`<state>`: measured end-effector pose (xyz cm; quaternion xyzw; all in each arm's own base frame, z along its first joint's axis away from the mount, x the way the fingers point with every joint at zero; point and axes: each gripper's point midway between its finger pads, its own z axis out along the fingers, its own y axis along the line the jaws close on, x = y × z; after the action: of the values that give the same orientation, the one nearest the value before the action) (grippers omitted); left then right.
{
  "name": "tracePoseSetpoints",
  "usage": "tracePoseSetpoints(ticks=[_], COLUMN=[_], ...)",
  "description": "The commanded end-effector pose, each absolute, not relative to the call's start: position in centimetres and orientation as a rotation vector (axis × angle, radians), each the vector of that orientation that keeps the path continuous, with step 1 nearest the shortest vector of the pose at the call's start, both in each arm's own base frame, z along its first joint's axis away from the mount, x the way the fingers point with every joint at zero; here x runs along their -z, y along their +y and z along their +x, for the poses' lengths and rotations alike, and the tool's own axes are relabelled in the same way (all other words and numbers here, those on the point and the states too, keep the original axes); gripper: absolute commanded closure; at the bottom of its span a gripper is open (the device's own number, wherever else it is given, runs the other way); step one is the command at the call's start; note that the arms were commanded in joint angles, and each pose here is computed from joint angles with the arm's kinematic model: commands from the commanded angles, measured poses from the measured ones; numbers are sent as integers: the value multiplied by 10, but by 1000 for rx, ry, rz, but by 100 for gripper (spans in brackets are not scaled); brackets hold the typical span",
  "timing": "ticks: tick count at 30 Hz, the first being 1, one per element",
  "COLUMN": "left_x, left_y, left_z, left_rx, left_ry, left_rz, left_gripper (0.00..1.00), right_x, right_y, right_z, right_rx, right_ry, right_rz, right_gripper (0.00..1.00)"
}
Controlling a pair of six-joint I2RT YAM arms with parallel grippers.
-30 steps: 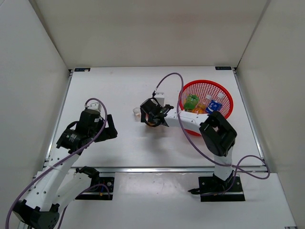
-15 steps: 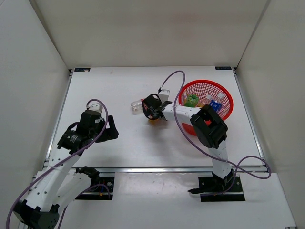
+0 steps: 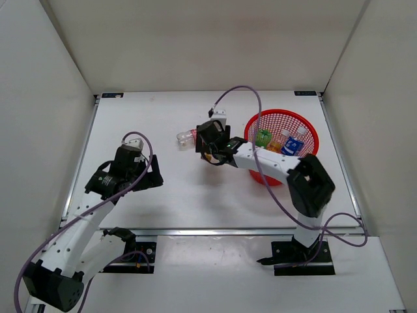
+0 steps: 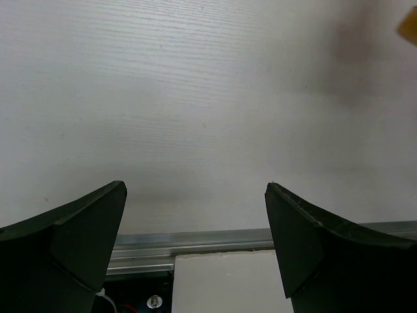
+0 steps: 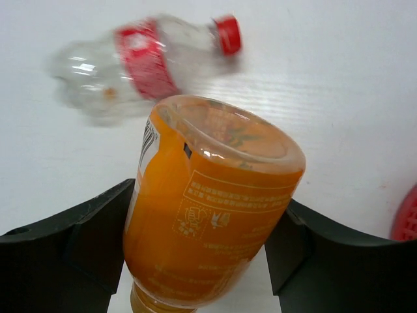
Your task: Put the plastic bottles in the bin
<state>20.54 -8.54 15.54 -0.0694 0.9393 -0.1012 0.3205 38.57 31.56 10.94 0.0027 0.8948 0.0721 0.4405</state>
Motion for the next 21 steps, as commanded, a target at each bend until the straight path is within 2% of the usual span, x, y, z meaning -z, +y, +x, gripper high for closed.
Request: tracePoseSetpoints(ticks=[1,4,8,11,15,18,21], left_x=[-173,-182,-182,-198,-207,-215,-226], left_y=[-91,-97,-115,-127,-152,-173,-193], left_z=[219,229,241,266,301,335,375], left_rx=[304,331,395,431,494,535,545], left_ry=[2413,2405,2438,2400,2390,2372,2362], left_rz=[-174,-150,-84,-56,46,152,265], left_gripper=[1,2,1,2,2,1,1], right_x=[-222,-285,-306,-332,-324,-308,-287], right_y=[329,320,280,223,151,129,107], right_z=[389,368,354,348,356,355,359], right_rx=[-389,-471,-424,-405,-347,-333,-266], right_ry=[1974,1852,1833,1774,1783,1834,1912], right_rz=[-73,-194,-230,-162,-44,-42,-6], right_gripper=[79,84,80,78,79,75,63])
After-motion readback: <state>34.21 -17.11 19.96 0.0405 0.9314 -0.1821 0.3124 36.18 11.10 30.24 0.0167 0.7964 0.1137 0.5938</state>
